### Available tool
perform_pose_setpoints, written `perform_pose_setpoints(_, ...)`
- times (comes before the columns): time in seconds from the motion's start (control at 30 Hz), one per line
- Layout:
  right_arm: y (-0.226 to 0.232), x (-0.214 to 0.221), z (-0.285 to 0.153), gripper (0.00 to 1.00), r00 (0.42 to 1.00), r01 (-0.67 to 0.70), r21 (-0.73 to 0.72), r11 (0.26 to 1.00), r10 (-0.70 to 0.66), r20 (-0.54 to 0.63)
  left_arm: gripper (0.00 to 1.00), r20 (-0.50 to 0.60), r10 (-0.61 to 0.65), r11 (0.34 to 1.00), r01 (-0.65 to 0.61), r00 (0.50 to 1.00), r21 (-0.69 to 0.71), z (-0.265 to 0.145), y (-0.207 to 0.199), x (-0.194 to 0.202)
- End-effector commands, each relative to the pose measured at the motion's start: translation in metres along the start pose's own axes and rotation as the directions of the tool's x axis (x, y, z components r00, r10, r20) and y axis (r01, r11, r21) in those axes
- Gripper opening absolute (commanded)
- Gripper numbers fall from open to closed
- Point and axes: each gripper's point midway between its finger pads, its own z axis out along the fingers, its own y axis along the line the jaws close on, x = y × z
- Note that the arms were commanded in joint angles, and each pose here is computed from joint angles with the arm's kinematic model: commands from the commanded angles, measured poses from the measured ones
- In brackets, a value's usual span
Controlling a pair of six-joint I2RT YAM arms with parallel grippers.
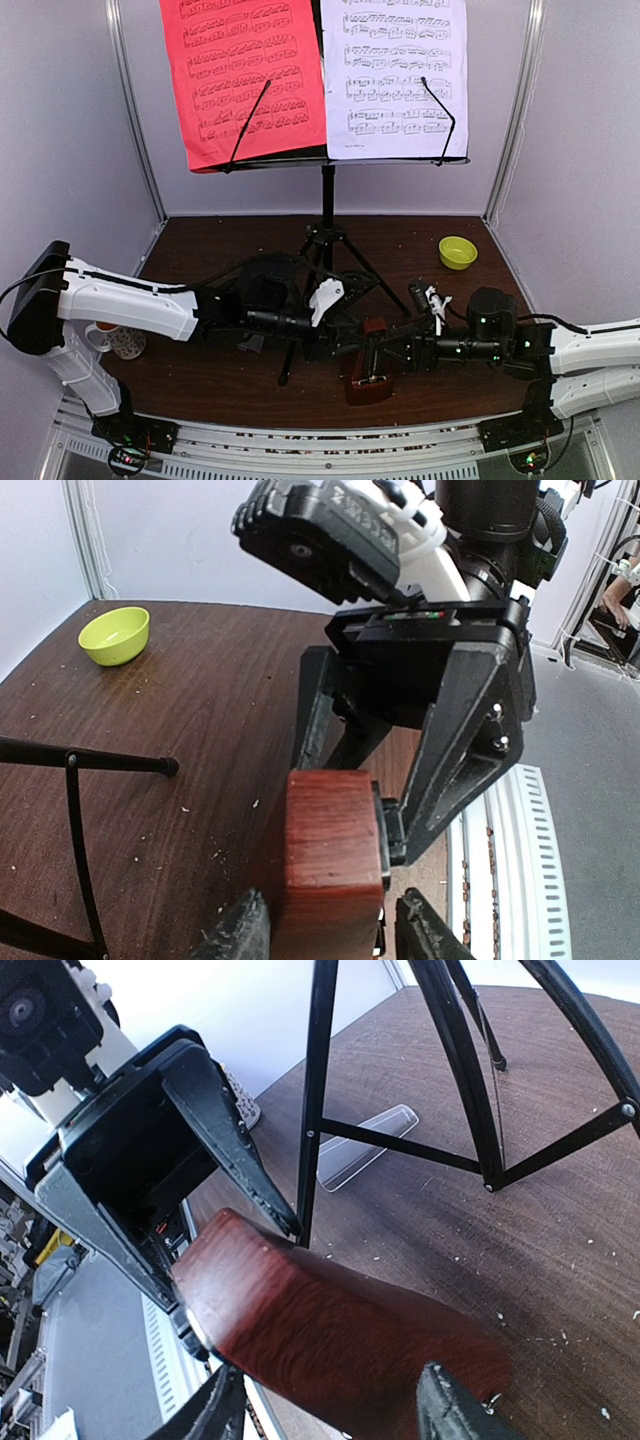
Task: Set up the instrument practice props
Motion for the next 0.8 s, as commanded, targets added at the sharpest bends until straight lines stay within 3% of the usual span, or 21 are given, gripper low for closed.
perform_pose_setpoints(0.0, -0.002, -0.012, -0.005, 0.55, 0.999, 0.008, 0.029, 1.0, -0.01, 0.046, 0.45, 0.039, 0.023, 1.0, -0.023, 0.999, -0.003, 0.0, 0.002, -0.013)
perform_pose_setpoints(0.5, -0.006, -0.002, -0.015, 0.53, 0.999, 0.004, 0.04, 0.999, -0.006, 0.042, 0.44, 0.025, 0.017, 1.0, -0.017, 1.0, -0.02, 0.001, 0.006, -0.01)
perform_pose_setpoints(0.77, 0.0, 0.0, -0.016, 0.81, 0.999, -0.007, 0.001, 1.0, 0.007, 0.04, 0.44, 0.022, 0.017, 0.999, -0.016, 1.0, -0.03, 0.0, 0.007, -0.01)
